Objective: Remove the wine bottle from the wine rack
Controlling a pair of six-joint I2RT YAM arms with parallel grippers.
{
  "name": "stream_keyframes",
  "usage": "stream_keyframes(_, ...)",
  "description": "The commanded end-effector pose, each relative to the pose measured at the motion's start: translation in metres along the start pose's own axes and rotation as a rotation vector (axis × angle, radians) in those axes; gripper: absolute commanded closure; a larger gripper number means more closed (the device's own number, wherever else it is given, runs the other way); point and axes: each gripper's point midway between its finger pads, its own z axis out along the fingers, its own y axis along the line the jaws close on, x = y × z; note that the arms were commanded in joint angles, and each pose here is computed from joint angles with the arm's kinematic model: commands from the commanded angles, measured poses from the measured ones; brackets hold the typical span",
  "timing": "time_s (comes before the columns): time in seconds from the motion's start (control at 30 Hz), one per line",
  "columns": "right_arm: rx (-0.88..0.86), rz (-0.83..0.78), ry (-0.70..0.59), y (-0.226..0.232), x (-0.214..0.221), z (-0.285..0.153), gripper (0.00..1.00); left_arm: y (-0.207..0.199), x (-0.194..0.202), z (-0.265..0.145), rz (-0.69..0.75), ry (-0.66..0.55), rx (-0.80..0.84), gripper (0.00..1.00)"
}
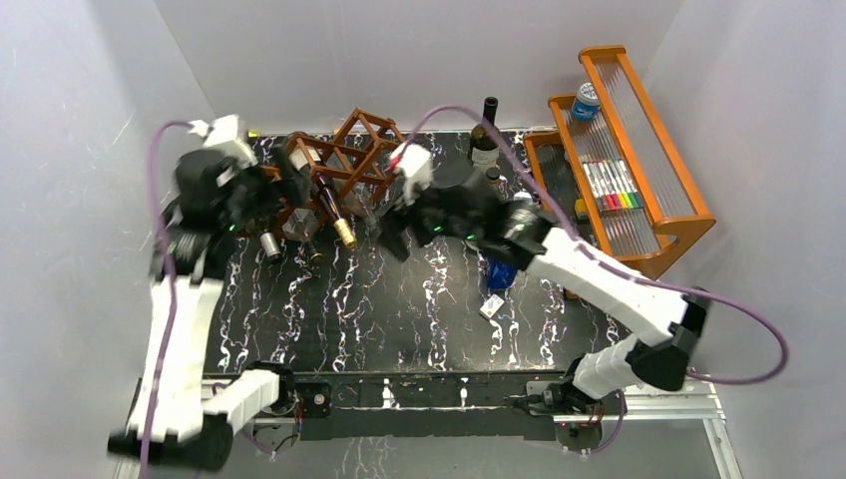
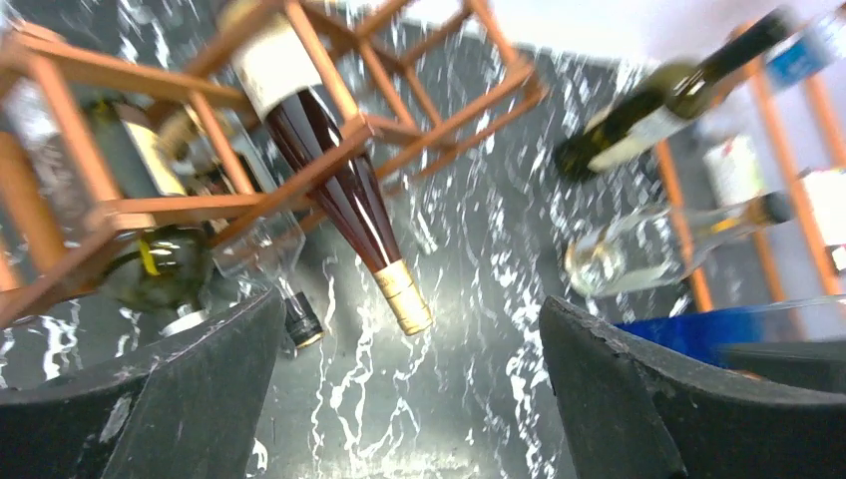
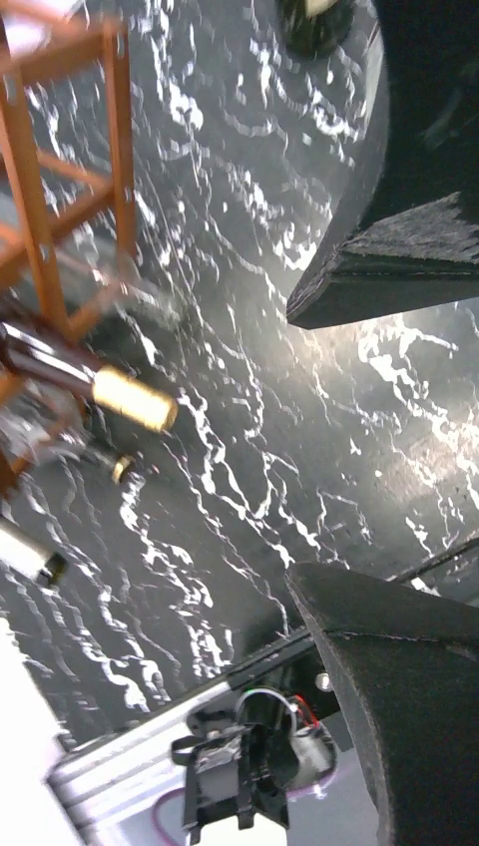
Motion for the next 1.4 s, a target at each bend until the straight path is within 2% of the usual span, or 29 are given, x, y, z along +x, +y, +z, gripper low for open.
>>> stream_keyframes(0.0,-0.012,-0.018,-0.055,0.054,-0.020,0.040,0.02,0.025,-0.005,-0.035,-0.039,-0.085,-0.157,0.02)
stream_keyframes(0.3,0.054,0.166,-0.076,0.063,-0.007,0.101,0.02,0.050,-0.018,-0.048,0.048,-0.137,-0.293,0.02)
stream_keyframes(0.63,-0.110,0.310,-0.213,0.117,-0.015,0.193,0.02,0.052,-0.033,-0.062,0.106,-0.173,-0.345,0.02)
stream_keyframes(0.83,-0.104,0.378,-0.235,0.133,-0.010,0.232,0.03,0.057,-0.038,-0.068,0.170,-0.186,-0.411,0.02)
stream_keyframes(0.93,-0.063,0.416,-0.251,0.128,-0.008,0.248,0.08,0.056,-0.042,-0.073,0.161,-0.208,-0.414,0.02)
stream_keyframes(1.07,-0.045,0.448,-0.260,0.128,-0.003,0.267,0.20,0.049,-0.044,-0.074,0.159,-0.217,-0.387,0.02)
stream_keyframes(1.27,-0.021,0.454,-0.255,0.127,0.008,0.295,0.25,0.041,-0.034,-0.069,0.129,-0.196,-0.330,0.02)
stream_keyframes(1.3,-0.019,0.453,-0.249,0.128,0.013,0.301,0.28,0.039,-0.031,-0.067,0.123,-0.191,-0.316,0.02)
stream_keyframes(1.37,-0.027,0.449,-0.244,0.129,0.017,0.310,0.44,0.037,-0.028,-0.066,0.117,-0.185,-0.304,0.02)
